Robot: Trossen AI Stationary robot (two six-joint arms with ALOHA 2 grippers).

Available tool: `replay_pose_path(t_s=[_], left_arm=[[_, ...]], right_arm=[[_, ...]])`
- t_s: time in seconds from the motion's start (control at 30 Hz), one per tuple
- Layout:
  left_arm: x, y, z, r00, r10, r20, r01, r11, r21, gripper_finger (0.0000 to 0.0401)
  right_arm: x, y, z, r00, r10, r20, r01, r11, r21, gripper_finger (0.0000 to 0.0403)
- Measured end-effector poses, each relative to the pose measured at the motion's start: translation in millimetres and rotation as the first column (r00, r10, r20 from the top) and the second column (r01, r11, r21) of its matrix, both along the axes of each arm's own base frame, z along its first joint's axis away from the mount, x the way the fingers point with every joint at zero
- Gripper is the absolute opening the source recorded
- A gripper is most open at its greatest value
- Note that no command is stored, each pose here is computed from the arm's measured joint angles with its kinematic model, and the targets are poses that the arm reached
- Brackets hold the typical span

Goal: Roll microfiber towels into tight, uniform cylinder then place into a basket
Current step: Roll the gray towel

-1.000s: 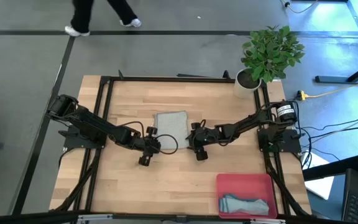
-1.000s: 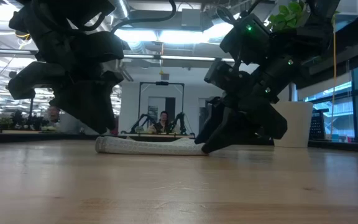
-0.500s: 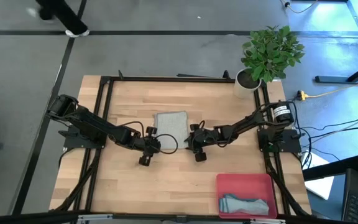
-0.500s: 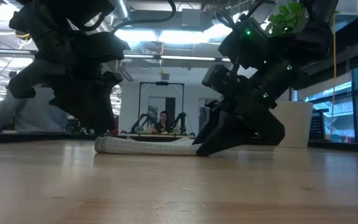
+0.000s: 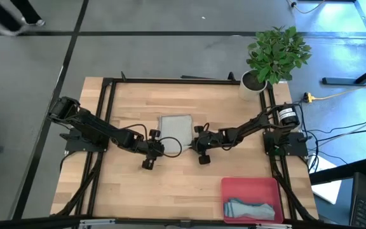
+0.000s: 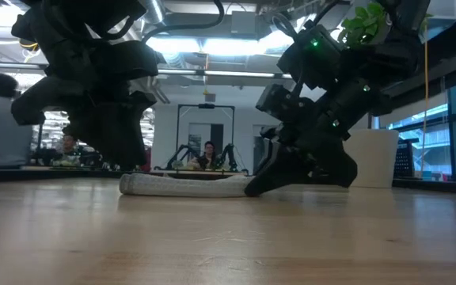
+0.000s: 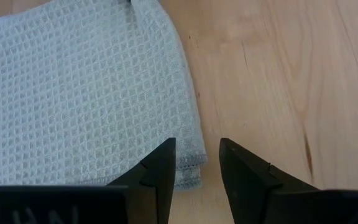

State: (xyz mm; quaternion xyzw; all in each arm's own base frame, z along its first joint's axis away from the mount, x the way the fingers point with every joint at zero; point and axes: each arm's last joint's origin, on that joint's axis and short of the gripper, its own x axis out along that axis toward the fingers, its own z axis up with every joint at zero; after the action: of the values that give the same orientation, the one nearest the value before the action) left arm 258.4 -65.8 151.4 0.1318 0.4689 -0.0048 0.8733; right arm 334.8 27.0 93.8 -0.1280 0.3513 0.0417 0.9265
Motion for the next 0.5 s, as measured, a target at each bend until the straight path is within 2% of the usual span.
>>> replay_pose_path(t_s=[0.2,0.5], left_arm=[[2,-1,-3,0.999,0.041,0.012,-0.040,0.999,-0.026,0.0115],[9,0,-27,0.998,0.046,-0.052,-0.046,0.999,-0.005,0.0115]], right_arm=[[0,0,0,1.000,0.001,-0.001,-0.001,1.000,0.001,0.0015],[0,0,0,1.000,-0.005,0.004,0.005,1.000,-0.004,0.0025]])
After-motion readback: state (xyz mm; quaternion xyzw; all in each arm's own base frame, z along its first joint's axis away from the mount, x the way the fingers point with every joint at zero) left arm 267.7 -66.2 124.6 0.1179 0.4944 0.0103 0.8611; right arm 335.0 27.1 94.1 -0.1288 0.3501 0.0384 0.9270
